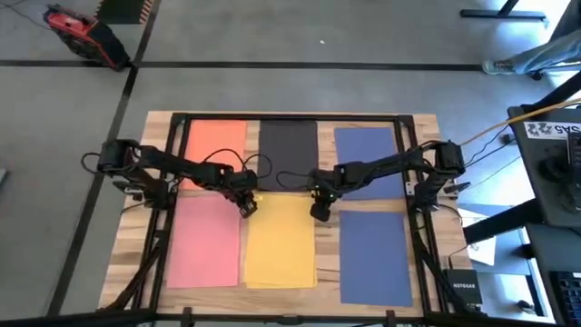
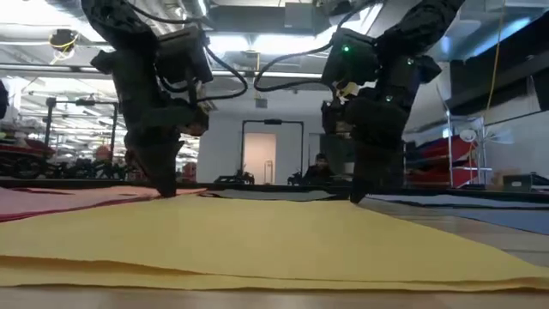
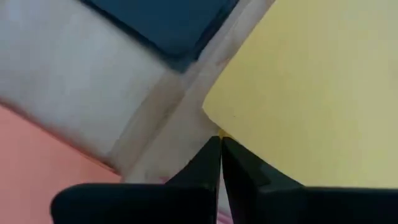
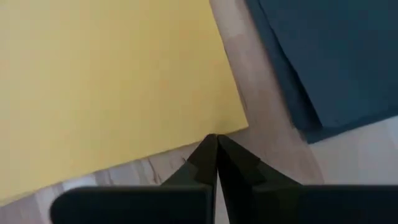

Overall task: Organize paper
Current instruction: Stack the yellow color paper on top of the other yellow color paper

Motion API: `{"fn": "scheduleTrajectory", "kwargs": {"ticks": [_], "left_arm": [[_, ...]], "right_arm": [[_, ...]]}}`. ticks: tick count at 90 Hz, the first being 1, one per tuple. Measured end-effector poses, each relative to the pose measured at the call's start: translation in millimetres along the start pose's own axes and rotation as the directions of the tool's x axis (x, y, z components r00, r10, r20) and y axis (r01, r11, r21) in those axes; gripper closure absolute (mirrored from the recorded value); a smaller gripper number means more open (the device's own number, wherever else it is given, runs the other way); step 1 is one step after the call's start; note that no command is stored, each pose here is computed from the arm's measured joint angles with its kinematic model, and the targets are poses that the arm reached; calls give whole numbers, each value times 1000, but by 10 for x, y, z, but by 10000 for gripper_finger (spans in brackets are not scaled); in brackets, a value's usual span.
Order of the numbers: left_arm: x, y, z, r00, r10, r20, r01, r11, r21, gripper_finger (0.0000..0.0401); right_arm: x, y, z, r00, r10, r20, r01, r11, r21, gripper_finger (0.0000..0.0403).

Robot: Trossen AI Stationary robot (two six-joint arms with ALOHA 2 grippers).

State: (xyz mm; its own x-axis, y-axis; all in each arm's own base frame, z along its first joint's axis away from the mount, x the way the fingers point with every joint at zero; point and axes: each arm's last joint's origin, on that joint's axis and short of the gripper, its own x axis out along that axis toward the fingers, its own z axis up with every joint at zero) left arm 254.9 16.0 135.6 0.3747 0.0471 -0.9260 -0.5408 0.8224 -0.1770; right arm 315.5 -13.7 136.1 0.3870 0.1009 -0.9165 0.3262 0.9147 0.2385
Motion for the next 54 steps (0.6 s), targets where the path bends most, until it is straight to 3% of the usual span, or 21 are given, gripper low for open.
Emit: {"fn": "scheduleTrajectory", "kwargs": {"ticks": [25,38,54], "left_arm": [[-103,27,-45,999,15,-30,-17,998,-64,401],[-194,7,-4,1000,-6,5,6,998,-65,401],[-176,20,-39,999,-1,-46,-1,999,-53,401]], "right_arm": [[0,-7,-19,1000,-7,-19,7,1000,-15,403],[-1,-12,-31,999,-14,-32,13,1000,-17,403],[-1,-12,-31,999,-14,-32,13,1000,-18,403]]}}
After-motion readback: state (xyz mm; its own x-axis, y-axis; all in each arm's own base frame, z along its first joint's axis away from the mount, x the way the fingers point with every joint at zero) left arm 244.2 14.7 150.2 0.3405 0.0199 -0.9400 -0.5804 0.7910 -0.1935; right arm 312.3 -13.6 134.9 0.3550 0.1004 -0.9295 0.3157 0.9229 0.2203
